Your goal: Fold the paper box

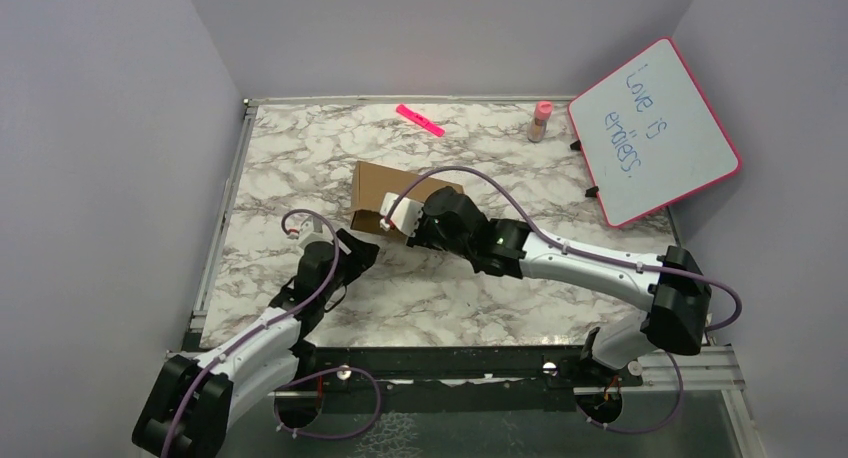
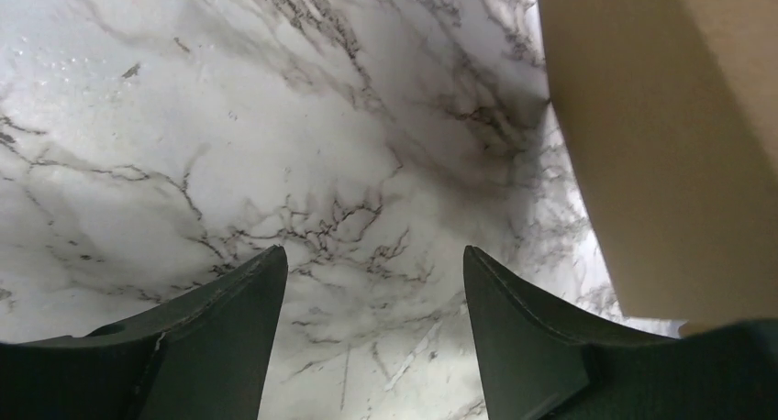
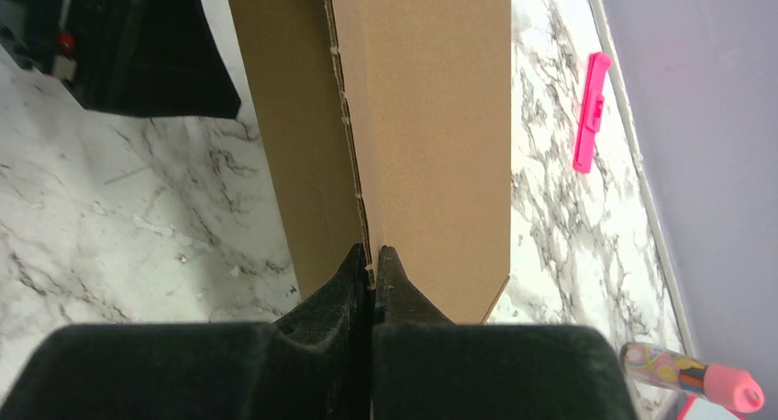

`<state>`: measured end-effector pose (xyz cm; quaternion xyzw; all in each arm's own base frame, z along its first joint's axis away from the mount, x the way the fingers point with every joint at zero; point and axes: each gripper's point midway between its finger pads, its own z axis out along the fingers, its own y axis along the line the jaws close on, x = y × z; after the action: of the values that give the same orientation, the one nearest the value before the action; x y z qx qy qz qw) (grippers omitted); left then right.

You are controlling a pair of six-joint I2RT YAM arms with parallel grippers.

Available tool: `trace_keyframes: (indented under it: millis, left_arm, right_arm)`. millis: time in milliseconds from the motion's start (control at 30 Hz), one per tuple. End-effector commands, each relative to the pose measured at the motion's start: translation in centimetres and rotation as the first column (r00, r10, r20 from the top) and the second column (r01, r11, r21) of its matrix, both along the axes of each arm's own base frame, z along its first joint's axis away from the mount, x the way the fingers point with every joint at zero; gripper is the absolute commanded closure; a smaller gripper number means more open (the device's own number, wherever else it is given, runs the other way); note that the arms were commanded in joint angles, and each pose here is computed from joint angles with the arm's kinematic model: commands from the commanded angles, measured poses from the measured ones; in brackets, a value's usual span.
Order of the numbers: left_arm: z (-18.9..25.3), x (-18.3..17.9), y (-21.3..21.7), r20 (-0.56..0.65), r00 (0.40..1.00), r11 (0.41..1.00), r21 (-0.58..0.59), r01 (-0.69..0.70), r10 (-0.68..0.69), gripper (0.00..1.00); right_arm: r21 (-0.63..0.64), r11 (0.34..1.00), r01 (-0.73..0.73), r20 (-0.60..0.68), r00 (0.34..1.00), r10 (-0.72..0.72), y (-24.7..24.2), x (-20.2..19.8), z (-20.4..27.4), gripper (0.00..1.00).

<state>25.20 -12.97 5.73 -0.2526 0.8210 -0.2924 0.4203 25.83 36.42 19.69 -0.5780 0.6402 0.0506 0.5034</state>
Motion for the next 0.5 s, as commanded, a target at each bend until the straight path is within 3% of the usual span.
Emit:
trace_keyframes:
  millis: [0, 467]
  left_arm:
    - [3.3, 2.1, -0.3, 0.134, 0.986, 0.991, -0.104, -0.082, 0.096, 0.28]
    - [10.0, 1.9, -2.9, 0.262, 0.963, 0.966, -0.258, 0.009, 0.061, 0.28]
  right_arm:
    - [0.076, 0.997, -0.028, -0.091, 0.995, 0.035, 0.8, -1.6, 2.3, 0.99]
    - [0.055, 0.998, -0.032, -0.254, 0.966, 0.045, 1.8, -2.7, 4.1, 0.99]
